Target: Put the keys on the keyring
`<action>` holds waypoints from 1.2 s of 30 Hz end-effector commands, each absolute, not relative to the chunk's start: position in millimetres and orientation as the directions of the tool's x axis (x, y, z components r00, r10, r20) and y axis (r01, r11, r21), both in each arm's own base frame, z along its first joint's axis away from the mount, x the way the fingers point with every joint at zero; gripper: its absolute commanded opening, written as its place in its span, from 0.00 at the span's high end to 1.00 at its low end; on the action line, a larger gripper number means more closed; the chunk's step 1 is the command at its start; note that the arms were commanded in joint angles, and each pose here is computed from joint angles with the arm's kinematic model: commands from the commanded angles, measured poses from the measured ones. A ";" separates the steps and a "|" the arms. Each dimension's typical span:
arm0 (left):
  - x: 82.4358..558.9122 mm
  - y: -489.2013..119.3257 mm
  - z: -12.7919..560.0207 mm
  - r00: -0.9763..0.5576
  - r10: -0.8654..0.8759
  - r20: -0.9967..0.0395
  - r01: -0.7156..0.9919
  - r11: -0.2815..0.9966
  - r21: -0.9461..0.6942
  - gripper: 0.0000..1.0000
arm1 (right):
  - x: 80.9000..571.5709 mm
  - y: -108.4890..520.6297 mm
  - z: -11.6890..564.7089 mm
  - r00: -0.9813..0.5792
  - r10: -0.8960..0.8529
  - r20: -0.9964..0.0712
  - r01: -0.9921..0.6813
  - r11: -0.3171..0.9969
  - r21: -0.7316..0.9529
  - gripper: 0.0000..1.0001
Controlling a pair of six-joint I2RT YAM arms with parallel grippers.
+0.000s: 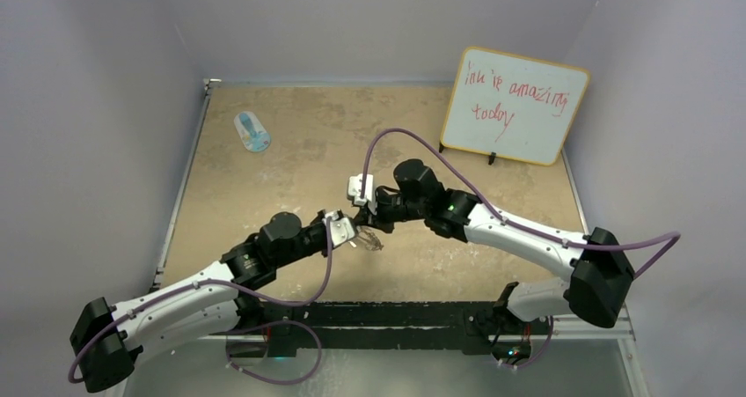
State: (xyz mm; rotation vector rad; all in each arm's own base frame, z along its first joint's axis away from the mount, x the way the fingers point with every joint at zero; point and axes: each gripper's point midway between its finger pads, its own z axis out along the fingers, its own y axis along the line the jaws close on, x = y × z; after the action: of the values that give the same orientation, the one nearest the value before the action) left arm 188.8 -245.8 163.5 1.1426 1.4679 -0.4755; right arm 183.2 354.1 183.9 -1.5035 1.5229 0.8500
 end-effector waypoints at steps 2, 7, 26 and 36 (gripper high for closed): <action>185.9 -238.7 157.8 0.138 0.396 -0.908 0.839 0.440 0.319 1.00 | 190.1 354.5 208.7 0.060 -0.369 -0.928 -0.990 0.097 -0.103 1.00; 188.1 -235.8 156.2 0.128 0.401 -0.907 0.830 0.458 0.320 1.00 | 195.9 350.2 202.1 0.033 -0.367 -0.930 -0.992 0.103 -0.075 1.00; 192.0 -233.5 159.7 0.125 0.385 -0.914 0.812 0.490 0.318 1.00 | 205.4 345.6 151.3 -0.038 -0.390 -0.920 -0.998 0.062 0.015 1.00; 192.4 -233.7 161.7 0.130 0.380 -0.916 0.810 0.492 0.319 1.00 | 209.8 351.8 138.2 -0.041 -0.383 -0.923 -0.999 0.049 0.024 1.00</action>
State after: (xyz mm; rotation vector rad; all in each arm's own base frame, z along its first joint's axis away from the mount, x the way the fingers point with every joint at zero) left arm 191.7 -234.1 156.8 1.1135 1.4887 -0.4251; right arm 200.9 353.9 146.1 -1.4529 1.5442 1.0186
